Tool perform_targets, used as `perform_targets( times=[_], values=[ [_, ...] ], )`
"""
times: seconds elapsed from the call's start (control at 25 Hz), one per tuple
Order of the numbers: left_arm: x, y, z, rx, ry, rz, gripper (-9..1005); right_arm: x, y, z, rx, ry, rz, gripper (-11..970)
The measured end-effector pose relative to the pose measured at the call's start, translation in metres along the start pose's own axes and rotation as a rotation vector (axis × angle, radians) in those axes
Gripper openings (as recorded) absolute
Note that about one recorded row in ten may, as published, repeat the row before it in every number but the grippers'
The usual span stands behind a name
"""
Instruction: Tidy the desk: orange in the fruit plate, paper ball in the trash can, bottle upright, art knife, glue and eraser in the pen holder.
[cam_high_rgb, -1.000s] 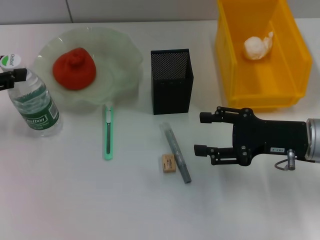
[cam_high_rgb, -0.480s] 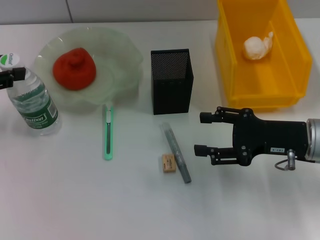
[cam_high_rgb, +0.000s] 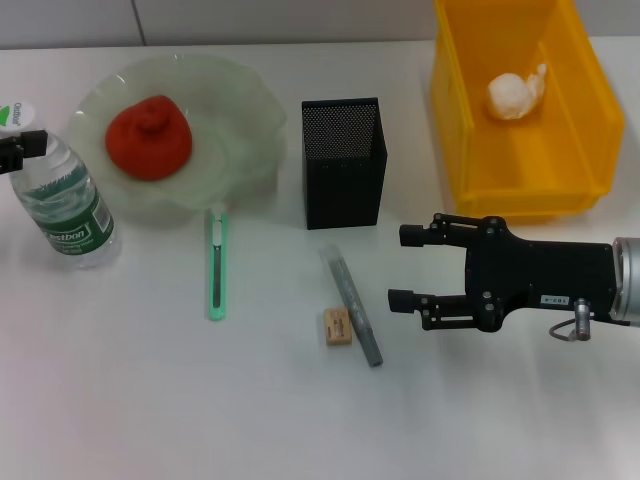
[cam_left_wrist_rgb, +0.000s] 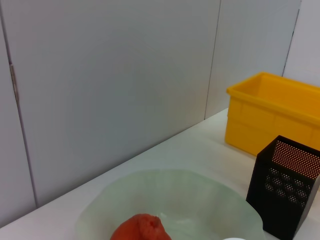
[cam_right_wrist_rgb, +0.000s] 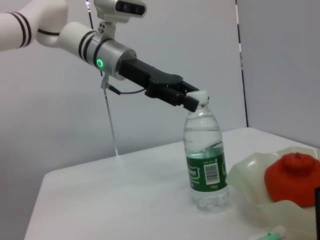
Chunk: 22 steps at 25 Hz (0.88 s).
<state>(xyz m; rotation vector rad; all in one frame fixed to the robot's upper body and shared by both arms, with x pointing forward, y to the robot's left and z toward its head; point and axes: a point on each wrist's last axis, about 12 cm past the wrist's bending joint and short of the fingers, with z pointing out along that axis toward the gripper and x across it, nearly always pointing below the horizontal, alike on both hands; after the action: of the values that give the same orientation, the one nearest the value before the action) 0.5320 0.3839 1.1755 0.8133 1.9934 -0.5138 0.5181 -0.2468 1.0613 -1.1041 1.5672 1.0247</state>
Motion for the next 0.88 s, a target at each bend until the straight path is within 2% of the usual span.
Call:
perform_targets(
  times=[0.64,0.8,0.88],
  values=[
    [0.000,-0.002,0.000,0.005,-0.005,0.000,592,0.001,0.002,0.000,-0.004,-0.004,0.004,790],
    [-0.002,-0.003,-0.001,0.008,-0.033,0.001,784,0.001,0.003,-0.001,-0.007,-0.006,0.002,790],
    [-0.009,-0.004,-0.002,0.016,-0.106,0.005,783,0.001,0.003,-0.001,-0.007,-0.006,0.001,790]
  ],
)
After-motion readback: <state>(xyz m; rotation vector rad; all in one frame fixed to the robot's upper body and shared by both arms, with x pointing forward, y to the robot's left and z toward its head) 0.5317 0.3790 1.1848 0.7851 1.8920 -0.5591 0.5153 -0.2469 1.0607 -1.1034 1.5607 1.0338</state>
